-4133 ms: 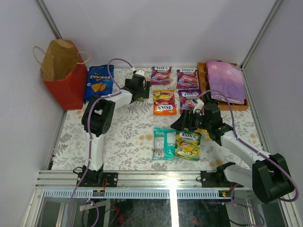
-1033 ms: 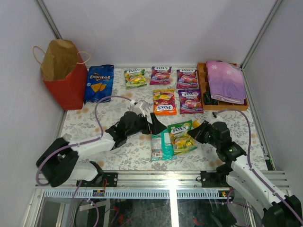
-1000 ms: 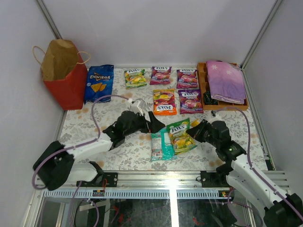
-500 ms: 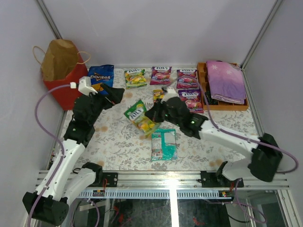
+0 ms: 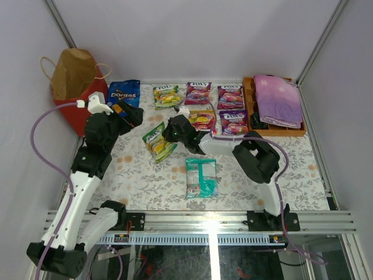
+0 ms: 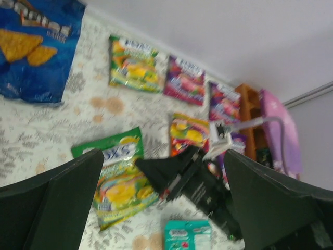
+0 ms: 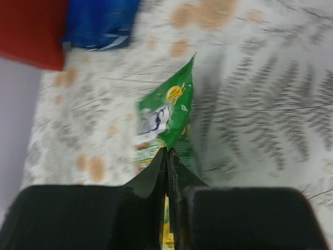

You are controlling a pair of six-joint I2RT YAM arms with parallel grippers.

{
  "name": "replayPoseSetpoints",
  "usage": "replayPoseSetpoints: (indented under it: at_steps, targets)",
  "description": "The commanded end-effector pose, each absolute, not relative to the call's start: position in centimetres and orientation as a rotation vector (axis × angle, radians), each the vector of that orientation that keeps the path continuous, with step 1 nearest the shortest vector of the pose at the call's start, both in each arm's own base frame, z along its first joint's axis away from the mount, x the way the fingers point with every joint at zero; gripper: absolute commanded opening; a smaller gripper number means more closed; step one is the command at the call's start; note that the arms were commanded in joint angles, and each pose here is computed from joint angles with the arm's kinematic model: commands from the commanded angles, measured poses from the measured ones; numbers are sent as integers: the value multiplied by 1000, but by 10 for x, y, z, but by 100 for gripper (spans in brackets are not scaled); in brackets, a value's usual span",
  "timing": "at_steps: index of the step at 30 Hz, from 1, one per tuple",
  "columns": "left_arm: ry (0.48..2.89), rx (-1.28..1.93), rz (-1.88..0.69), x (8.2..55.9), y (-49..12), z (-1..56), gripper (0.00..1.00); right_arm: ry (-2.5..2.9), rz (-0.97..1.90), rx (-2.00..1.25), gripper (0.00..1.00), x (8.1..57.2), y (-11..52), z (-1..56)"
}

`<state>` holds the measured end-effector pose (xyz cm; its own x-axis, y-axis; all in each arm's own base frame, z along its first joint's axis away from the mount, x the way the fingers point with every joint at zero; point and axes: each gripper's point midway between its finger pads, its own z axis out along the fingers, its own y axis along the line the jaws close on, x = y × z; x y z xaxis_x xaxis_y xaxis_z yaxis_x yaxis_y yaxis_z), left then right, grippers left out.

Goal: Take the snacks out of the paper bag

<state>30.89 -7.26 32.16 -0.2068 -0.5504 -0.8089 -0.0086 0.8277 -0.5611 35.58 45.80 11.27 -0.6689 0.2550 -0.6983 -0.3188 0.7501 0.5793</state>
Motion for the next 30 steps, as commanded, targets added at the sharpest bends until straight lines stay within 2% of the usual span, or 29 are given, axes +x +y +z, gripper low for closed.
replayPoseSetpoints:
  at_steps: [1,3,6,8,10,14,21,23,27,30]
  targets:
    - [1882,-448,-502,316,-78,257,100,2050,911,114,13,420,440,109]
    - [1938,-451,-501,319,-82,232,100,2068,898,97,36,421,435,103]
    - [2015,-454,-472,322,-83,198,100,2056,881,67,57,415,425,112]
    - [2066,-467,-449,321,-82,174,100,2035,864,60,69,410,415,123]
    - [2108,-496,-436,319,-81,147,100,1998,860,43,75,407,409,142]
    - [2184,-545,-384,321,-78,107,100,2006,909,-46,75,397,417,156]
    - [2281,-552,-346,339,-82,54,100,2171,882,-106,58,388,426,99]
    - [2314,-541,-354,346,-84,44,95,2207,850,-123,54,387,424,87]
    - [2340,-545,-435,359,-94,28,74,2277,779,-172,51,385,420,68]
    - [2337,-558,-480,366,-101,22,69,2317,749,-190,46,383,418,56]
